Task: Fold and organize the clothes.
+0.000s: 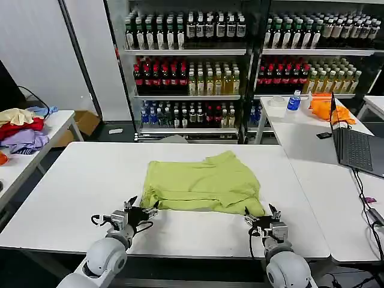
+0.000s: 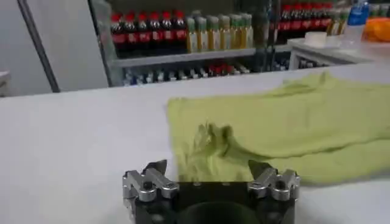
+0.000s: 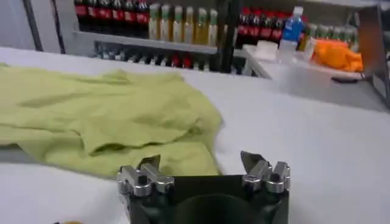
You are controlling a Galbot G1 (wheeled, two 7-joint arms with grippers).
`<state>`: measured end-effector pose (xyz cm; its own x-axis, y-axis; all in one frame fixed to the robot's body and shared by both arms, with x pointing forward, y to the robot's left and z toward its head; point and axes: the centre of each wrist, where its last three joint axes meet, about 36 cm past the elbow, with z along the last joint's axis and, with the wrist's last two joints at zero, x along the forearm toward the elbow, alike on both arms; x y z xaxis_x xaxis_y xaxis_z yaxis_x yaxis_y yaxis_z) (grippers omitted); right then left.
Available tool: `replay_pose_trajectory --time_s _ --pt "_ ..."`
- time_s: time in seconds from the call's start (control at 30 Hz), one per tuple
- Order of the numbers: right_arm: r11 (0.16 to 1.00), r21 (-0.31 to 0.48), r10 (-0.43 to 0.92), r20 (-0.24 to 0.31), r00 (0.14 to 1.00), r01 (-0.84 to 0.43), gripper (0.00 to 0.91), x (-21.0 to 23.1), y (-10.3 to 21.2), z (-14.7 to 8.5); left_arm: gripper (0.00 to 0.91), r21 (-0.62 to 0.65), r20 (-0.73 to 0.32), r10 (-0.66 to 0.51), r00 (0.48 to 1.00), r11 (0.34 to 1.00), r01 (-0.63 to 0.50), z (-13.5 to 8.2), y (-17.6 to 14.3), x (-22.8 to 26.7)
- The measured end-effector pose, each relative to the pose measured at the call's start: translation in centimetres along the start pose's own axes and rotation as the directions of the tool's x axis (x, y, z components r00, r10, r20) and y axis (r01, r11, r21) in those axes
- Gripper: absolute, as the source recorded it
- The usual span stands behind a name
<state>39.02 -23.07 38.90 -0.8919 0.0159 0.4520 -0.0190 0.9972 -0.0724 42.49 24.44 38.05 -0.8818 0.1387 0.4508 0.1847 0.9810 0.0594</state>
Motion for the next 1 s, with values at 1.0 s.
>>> replay_pose_trajectory --time_s 1.0 --pt "0.999 -0.014 -0.030 -0.011 0.999 0.030 0.000 1.2 -0.4 0.1 0.060 0.048 -0.034 0.030 0.999 0.998 -0.028 1.2 0.5 1.1"
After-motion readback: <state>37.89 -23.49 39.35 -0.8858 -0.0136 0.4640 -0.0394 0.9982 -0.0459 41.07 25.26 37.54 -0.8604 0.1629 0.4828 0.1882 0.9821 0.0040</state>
